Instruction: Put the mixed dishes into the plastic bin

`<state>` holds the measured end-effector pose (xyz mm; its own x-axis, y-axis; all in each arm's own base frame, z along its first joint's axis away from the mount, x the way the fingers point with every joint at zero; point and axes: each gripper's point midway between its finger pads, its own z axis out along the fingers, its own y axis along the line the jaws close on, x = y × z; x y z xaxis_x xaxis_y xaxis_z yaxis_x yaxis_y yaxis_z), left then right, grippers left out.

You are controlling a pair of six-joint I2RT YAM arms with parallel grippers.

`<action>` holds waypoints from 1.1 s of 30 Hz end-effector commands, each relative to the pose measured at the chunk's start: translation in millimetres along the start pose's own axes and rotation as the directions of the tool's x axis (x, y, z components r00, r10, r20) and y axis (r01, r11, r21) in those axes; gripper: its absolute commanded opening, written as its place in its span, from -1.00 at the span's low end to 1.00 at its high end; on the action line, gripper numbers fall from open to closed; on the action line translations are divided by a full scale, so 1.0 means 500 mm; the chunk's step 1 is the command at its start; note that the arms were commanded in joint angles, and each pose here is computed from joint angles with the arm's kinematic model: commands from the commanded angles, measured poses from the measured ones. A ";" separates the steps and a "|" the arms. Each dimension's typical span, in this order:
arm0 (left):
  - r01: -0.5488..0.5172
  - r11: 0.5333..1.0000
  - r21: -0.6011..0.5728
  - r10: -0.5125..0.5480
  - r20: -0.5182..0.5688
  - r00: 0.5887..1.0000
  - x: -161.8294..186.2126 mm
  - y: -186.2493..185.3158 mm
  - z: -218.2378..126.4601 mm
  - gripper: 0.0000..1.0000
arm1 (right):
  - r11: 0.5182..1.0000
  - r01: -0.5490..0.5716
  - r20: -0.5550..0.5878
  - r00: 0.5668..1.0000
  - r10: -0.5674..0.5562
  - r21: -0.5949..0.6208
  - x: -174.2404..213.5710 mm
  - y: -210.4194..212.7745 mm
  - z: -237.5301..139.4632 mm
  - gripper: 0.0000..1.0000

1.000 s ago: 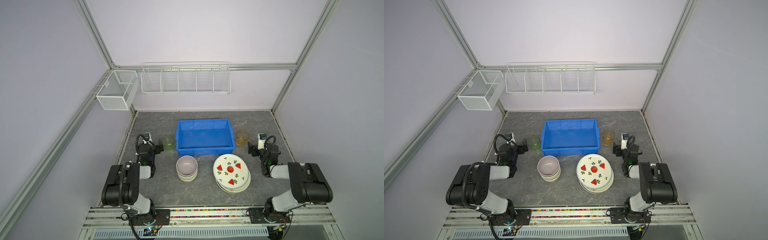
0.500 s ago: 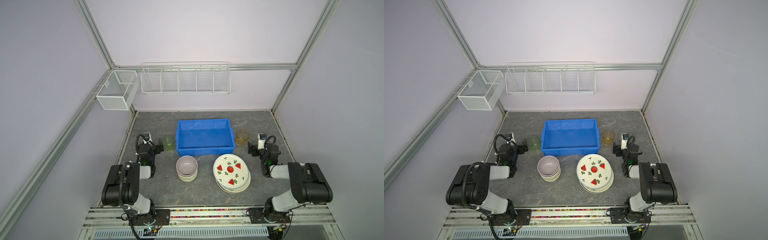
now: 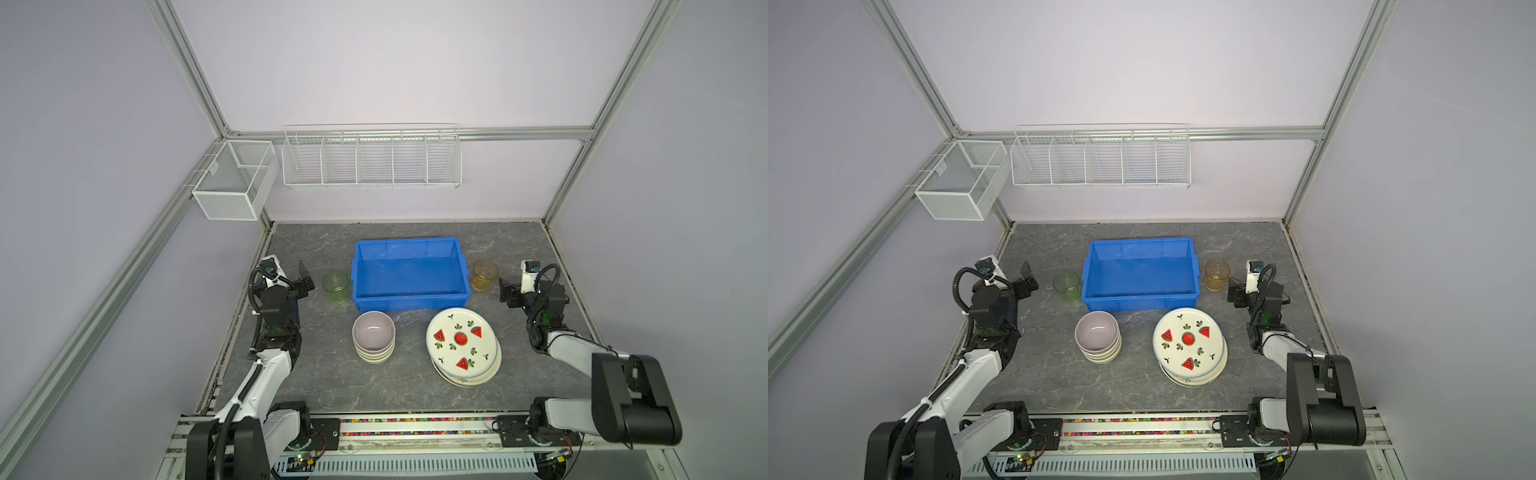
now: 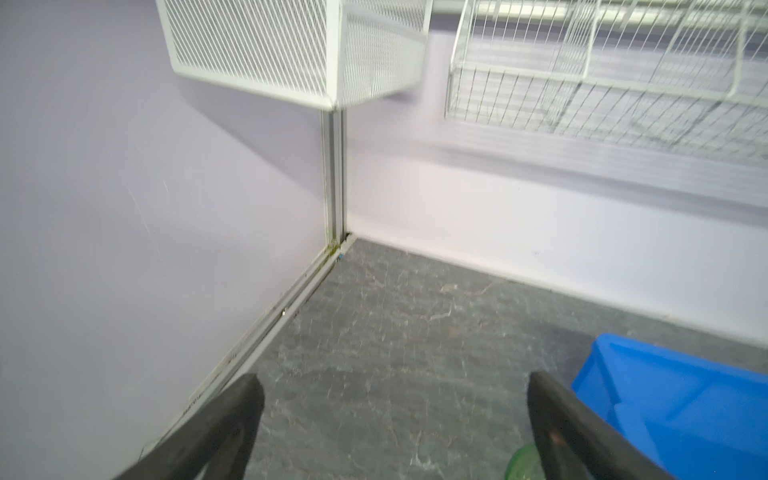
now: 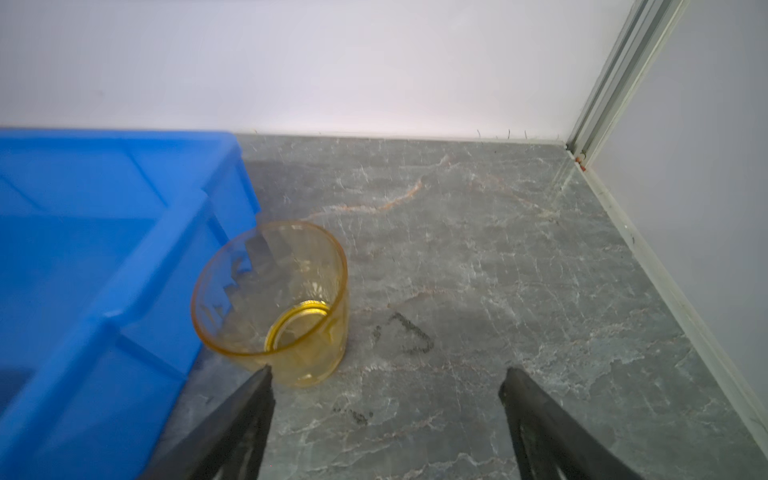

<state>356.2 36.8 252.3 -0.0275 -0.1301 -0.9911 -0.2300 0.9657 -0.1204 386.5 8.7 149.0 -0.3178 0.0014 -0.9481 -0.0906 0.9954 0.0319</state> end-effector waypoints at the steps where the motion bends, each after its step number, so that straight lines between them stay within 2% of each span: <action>1: 0.066 0.996 -0.056 -0.071 -0.099 0.992 0.006 0.018 -0.028 0.98 | 0.997 -0.067 -0.057 0.996 0.065 -0.041 -0.013 0.020 -0.034 0.76; 5: 0.178 0.974 -0.139 -0.193 -0.111 0.975 -0.031 0.041 -0.057 0.98 | 0.995 -0.092 -0.045 0.995 0.090 -0.043 -0.062 0.027 -0.083 0.76; 10: 0.199 0.963 -0.184 -0.233 -0.182 0.955 -0.060 0.046 -0.081 0.98 | 0.992 -0.095 -0.053 0.994 0.091 -0.084 -0.116 0.049 -0.143 0.76; 13: 0.218 0.969 -0.112 -0.239 -0.229 0.944 -0.066 0.015 -0.084 0.98 | 0.987 -0.093 -0.026 0.996 0.090 -0.133 -0.143 0.068 -0.174 0.76; 16: 0.234 0.971 -0.041 -0.237 -0.272 0.933 -0.068 -0.014 -0.085 0.98 | 0.981 -0.142 -0.045 0.990 0.137 -0.132 -0.153 0.071 -0.190 0.76; 19: 0.231 0.972 0.032 -0.209 -0.321 0.924 -0.067 -0.045 -0.080 0.98 | 0.971 -0.235 -0.151 0.963 0.225 -0.051 -0.134 0.053 -0.189 0.76; 22: 0.246 0.964 0.104 -0.193 -0.364 0.911 -0.072 -0.077 -0.078 0.98 | 0.967 -0.251 -0.228 0.945 0.234 -0.050 -0.114 0.057 -0.179 0.76; 25: 0.287 0.942 0.174 -0.198 -0.403 0.893 -0.083 -0.110 -0.083 0.98 | 0.955 -0.288 -0.267 0.928 0.260 -0.070 -0.100 0.069 -0.177 0.76; 27: 0.324 0.930 0.173 -0.223 -0.435 0.872 -0.086 -0.120 -0.084 0.98 | 0.947 -0.298 -0.321 0.914 0.246 -0.121 -0.088 0.091 -0.181 0.76; 29: 0.323 0.925 0.199 -0.198 -0.472 0.859 -0.092 -0.143 -0.095 0.98 | 0.929 -0.313 -0.379 0.898 0.222 -0.196 -0.075 0.121 -0.188 0.76; 31: 0.302 0.919 0.252 -0.147 -0.493 0.858 -0.103 -0.183 -0.115 0.98 | 0.911 -0.361 -0.434 0.866 0.249 -0.198 -0.055 0.132 -0.190 0.76; 33: 0.311 0.893 0.324 -0.111 -0.512 0.852 -0.115 -0.232 -0.139 0.98 | 0.885 -0.399 -0.478 0.842 0.251 -0.238 -0.039 0.153 -0.195 0.76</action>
<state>331.3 -54.7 320.7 -0.4266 -0.3601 -0.8297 0.0238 0.9125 -0.4083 308.5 54.9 205.3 -0.6722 0.2029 -0.7120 -0.1347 0.9121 0.3871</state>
